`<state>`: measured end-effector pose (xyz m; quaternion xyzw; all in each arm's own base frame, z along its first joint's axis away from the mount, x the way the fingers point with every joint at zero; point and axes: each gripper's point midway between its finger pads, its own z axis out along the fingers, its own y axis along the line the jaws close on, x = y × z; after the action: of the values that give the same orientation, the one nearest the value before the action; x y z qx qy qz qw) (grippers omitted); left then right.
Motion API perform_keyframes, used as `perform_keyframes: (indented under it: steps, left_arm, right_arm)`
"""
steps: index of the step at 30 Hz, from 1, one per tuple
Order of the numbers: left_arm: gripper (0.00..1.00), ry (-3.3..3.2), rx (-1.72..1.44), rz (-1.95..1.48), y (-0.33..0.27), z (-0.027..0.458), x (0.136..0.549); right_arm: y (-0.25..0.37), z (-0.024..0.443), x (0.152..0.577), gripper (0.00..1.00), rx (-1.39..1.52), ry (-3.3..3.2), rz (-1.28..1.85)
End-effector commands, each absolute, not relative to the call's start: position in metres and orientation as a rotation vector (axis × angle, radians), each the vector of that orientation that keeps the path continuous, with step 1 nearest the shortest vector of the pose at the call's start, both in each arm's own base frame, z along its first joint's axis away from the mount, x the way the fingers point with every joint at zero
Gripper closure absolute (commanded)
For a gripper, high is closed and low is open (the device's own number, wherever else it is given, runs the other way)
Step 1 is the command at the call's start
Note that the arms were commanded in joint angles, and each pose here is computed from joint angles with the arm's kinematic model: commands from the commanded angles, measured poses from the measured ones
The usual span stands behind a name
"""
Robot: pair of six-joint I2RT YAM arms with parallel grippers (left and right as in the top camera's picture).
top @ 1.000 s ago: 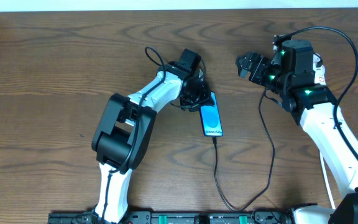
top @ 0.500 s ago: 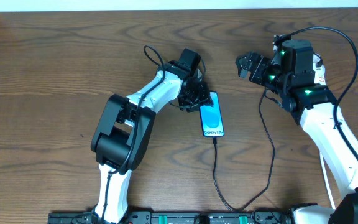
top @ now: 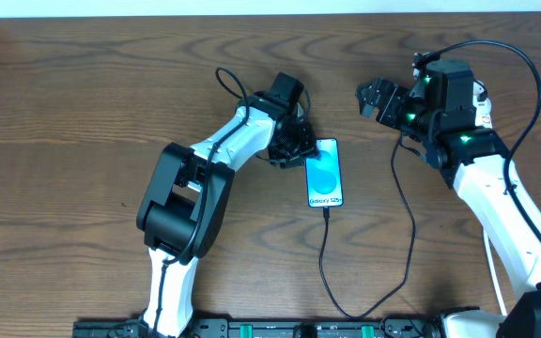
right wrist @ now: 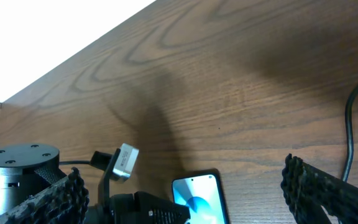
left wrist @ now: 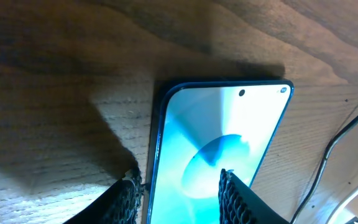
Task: Plug charger to phone and switch on socket
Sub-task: 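Lay the phone flat and open the left gripper to release it, then raise the left gripper and withdraw it up-left away from the phone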
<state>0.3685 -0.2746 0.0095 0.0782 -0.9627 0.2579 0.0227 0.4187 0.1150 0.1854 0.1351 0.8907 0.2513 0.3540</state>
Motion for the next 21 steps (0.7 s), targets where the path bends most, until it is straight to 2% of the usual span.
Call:
perform_keyframes:
  steps: [1, 3, 5, 10, 15, 21]
  left_arm:
    - [0.44, -3.053, 0.291, 0.642, -0.252, -0.007, 0.375]
    - [0.36, -3.058, 0.310, 0.639, -0.247, -0.007, 0.379]
    - [0.34, -3.063, 0.337, 0.646, -0.241, -0.004, 0.385]
    - [0.30, -3.119, 0.336, 0.693, -0.216, 0.015, 0.405]
    - [0.28, -3.235, 0.198, 0.732, -0.190, 0.049, 0.421]
    - [0.28, -3.416, 0.352, 0.269, -0.116, 0.088, 0.420]
  right_arm:
    - [0.111, 0.190, 0.419, 0.02, 0.336, 2.291, 0.624]
    - [0.111, 0.190, 0.419, 0.01, 0.335, 2.291, 0.623]
    - [0.111, 0.190, 0.419, 0.01, 0.335, 2.291, 0.623]
    - [0.108, 0.189, 0.420, 0.01, 0.344, 2.289, 0.605]
    - [0.107, 0.189, 0.420, 0.01, 0.348, 2.287, 0.598]
    - [0.107, 0.189, 0.420, 0.01, 0.350, 2.287, 0.594]
